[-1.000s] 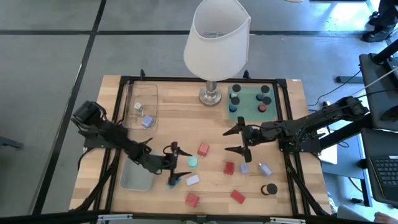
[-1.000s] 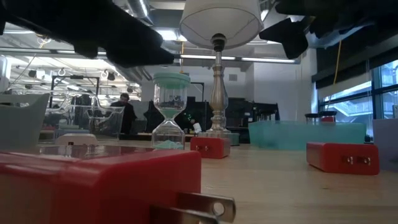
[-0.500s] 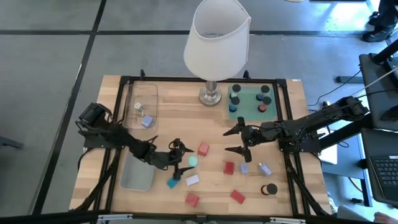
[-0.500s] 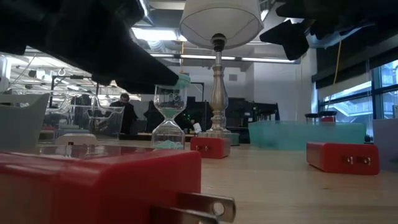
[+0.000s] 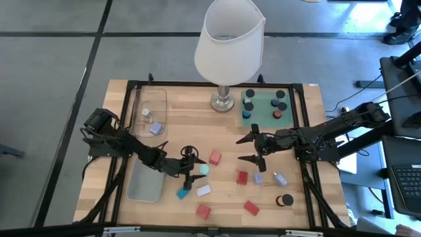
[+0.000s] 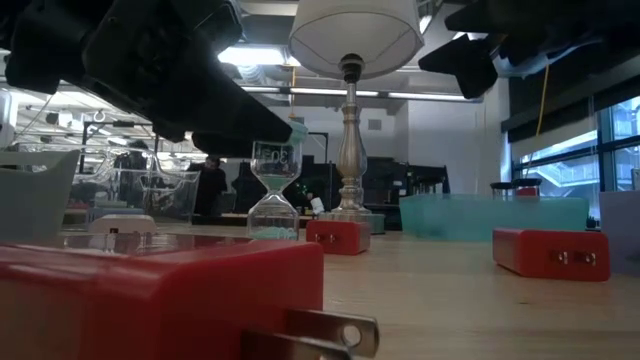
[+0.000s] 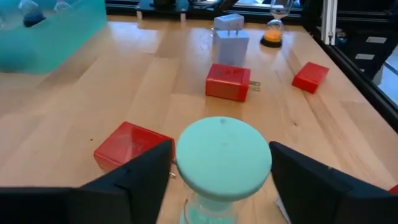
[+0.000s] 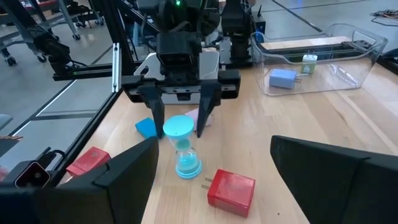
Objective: Pick & Place Office items
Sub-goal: Put the light blue hour glass into the green bin
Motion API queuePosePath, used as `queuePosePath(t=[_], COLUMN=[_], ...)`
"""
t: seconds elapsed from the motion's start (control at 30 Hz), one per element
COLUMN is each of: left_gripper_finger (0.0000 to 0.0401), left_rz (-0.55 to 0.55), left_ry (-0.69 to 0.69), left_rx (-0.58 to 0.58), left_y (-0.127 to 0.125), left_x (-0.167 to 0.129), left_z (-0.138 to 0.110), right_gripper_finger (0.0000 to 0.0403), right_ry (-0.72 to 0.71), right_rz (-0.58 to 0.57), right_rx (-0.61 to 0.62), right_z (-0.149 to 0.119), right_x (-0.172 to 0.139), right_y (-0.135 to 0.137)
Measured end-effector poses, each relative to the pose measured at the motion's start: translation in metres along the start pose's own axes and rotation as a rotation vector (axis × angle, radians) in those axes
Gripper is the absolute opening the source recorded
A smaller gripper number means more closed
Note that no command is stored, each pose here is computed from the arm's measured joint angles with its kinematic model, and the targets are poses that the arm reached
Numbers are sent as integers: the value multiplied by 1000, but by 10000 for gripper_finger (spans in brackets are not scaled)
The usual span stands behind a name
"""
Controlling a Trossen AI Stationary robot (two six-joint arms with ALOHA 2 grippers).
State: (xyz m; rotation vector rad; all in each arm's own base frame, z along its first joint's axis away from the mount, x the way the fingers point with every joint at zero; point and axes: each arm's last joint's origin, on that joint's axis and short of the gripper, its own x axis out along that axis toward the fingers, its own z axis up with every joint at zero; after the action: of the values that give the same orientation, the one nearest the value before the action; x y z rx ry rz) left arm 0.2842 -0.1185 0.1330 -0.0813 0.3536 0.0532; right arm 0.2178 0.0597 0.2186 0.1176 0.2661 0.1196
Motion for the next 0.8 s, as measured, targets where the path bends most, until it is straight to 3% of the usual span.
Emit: queuePosePath(t=[0.13, 0.37, 0.5, 0.63, 0.8], left_gripper_finger=[198, 197, 197, 197, 197], left_rz=[-7, -95, -19, 204, 279], left_ry=[-19, -95, -183, -156, -72], left_rx=[3, 90, 117, 26, -114], left_y=[-3, -18, -20, 13, 67], left_x=[2, 10, 18, 38, 65], left_z=[7, 36, 65, 87, 101], right_gripper_finger=[314, 314, 314, 314, 314], right_ry=[6, 10, 10, 9, 3], right_rz=[-1, -2, -2, -2, -36], right_rx=[-1, -1, -1, -1, -1], right_z=[-1, -1, -1, -1, -1], right_x=[0, 0, 0, 0, 0], right_y=[0, 0, 0, 0, -1])
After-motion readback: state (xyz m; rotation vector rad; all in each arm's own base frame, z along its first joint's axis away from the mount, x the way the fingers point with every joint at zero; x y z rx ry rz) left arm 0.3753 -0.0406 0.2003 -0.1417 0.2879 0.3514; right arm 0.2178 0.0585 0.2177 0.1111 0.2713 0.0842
